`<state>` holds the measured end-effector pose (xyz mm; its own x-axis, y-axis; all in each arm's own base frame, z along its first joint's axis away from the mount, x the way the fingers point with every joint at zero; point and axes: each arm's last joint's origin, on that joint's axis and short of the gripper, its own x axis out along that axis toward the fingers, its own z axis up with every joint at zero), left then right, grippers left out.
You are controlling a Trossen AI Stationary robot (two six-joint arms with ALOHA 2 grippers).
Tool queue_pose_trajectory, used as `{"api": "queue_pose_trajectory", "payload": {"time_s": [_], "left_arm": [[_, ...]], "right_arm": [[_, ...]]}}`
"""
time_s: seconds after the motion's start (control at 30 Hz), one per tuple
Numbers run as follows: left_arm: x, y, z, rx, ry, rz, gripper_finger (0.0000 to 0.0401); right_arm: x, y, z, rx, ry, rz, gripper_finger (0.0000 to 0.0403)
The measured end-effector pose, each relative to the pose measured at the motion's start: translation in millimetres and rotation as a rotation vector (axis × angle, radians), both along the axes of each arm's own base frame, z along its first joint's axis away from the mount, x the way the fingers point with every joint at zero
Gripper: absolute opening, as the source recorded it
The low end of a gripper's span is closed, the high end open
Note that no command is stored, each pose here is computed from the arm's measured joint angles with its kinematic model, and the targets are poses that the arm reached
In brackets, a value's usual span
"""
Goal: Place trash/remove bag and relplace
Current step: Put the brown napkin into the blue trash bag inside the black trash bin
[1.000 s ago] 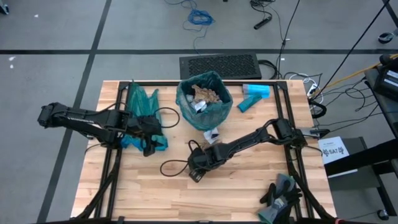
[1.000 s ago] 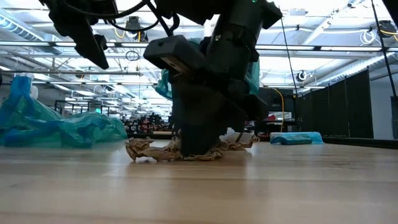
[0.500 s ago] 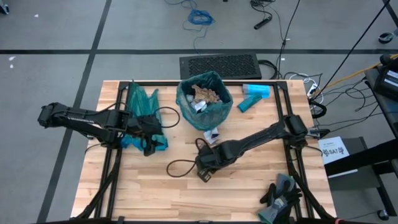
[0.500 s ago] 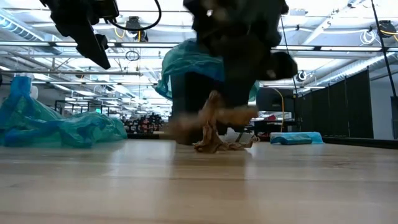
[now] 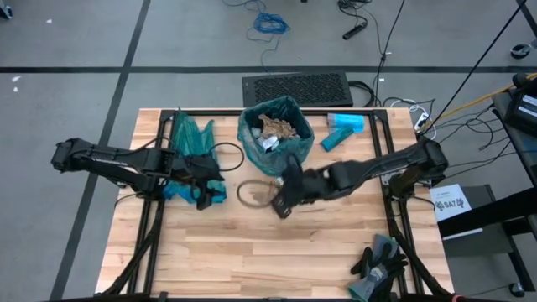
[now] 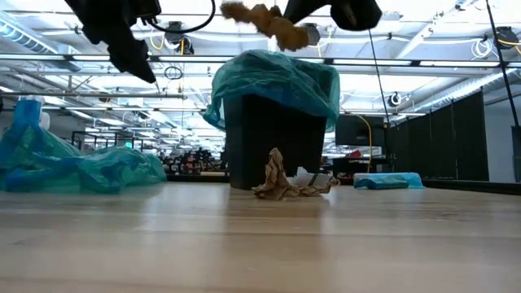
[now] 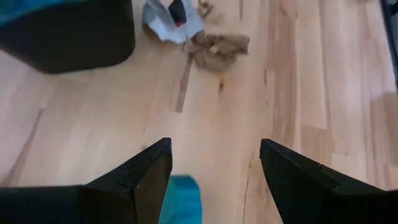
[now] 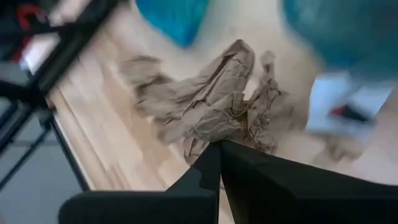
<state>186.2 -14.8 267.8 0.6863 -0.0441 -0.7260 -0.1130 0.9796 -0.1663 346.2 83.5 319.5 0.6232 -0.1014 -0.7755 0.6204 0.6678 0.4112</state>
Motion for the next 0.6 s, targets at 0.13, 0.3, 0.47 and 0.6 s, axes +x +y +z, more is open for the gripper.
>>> {"api": "queue_pose_trajectory", "payload": {"time_s": [0.13, 0.3, 0.47, 0.6], "left_arm": [[5.4, -0.4, 1.6, -0.003, -0.041, 0.001, 0.0244], [15.0, -1.2, -2.3, -0.003, -0.046, 0.0, 0.0244], [24.7, -1.9, -6.9, -0.044, -0.048, 0.041, 0.0244], [31.2, -2.4, -5.6, -0.1, -0.089, 0.09, 0.0244]], "right_arm": [[-9.5, -20.2, 22.4, -0.063, -0.073, -0.001, 0.0], [-14.8, -49.9, 41.4, -0.157, -0.14, 0.027, 0.0], [-14.6, -84.0, 54.8, -0.278, -0.201, 0.04, 0.0], [-14.5, -112.7, 56.3, -0.361, -0.186, 0.029, 0.0]]}}
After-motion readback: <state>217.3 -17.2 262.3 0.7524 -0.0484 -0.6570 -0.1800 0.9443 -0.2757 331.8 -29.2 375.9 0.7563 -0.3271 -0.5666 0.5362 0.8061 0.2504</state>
